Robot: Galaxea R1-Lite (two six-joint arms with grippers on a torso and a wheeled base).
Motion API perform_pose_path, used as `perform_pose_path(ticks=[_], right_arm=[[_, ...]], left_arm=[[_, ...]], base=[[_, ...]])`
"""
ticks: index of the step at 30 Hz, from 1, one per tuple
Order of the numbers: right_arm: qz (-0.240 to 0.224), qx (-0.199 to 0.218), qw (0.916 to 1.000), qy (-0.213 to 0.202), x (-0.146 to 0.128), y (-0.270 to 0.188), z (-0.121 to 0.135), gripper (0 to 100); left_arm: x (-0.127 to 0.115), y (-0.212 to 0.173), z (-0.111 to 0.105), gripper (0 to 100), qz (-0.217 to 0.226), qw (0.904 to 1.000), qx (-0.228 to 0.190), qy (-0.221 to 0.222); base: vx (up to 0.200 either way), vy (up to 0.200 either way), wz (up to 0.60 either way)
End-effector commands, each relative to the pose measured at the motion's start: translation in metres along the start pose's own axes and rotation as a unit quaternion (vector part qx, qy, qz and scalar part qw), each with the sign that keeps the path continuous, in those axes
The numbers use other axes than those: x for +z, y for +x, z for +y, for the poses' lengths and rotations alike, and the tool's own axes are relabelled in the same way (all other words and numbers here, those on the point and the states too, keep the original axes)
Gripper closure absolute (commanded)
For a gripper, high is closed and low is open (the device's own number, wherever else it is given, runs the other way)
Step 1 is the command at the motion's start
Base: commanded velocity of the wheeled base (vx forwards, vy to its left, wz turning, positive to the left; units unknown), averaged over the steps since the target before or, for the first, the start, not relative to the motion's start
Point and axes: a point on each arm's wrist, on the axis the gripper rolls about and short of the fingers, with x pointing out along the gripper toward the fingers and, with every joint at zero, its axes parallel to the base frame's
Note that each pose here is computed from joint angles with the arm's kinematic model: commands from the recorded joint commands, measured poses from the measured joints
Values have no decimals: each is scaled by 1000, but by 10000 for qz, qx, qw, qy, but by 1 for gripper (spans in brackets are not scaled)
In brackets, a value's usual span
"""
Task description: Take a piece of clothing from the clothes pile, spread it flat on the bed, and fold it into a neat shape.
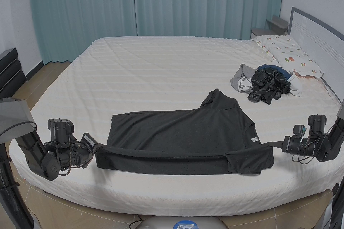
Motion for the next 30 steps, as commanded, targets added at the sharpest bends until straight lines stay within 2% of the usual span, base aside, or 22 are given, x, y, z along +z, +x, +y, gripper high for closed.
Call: perform_pose_path(ticks=[1,6,9,13,17,20,29,30], right_arm=[[239,20,9996,142,-9,25,-14,100],[288,2,9994,211,-11,33,-22,100],[292,-12,9987,410,-13,37,-28,100],[-7,35,9992,400,-14,41,-33,100],[-416,123,9973,597,-8,40,-31,100],[-560,149,9959,689,-10,40,-31,100],[-547,131,9959,714,-14,41,-34,100],[-541,129,9959,719,-14,41,-33,100]], left_arm=[[0,27,11,100,36,9998,207,-54],[2,36,13,100,-101,9996,273,-53],[3,40,14,100,-148,9995,284,-42],[3,41,14,100,-150,9995,267,-39],[3,41,14,100,-149,9995,267,-32],[4,41,13,100,-151,9996,251,-29],[3,41,10,100,-156,9997,195,-18],[3,41,10,0,-156,9997,195,-18]], base=[[0,0,0],[0,0,0],[0,0,0],[0,0,0],[0,0,0],[0,0,0],[0,0,0],[0,0,0]])
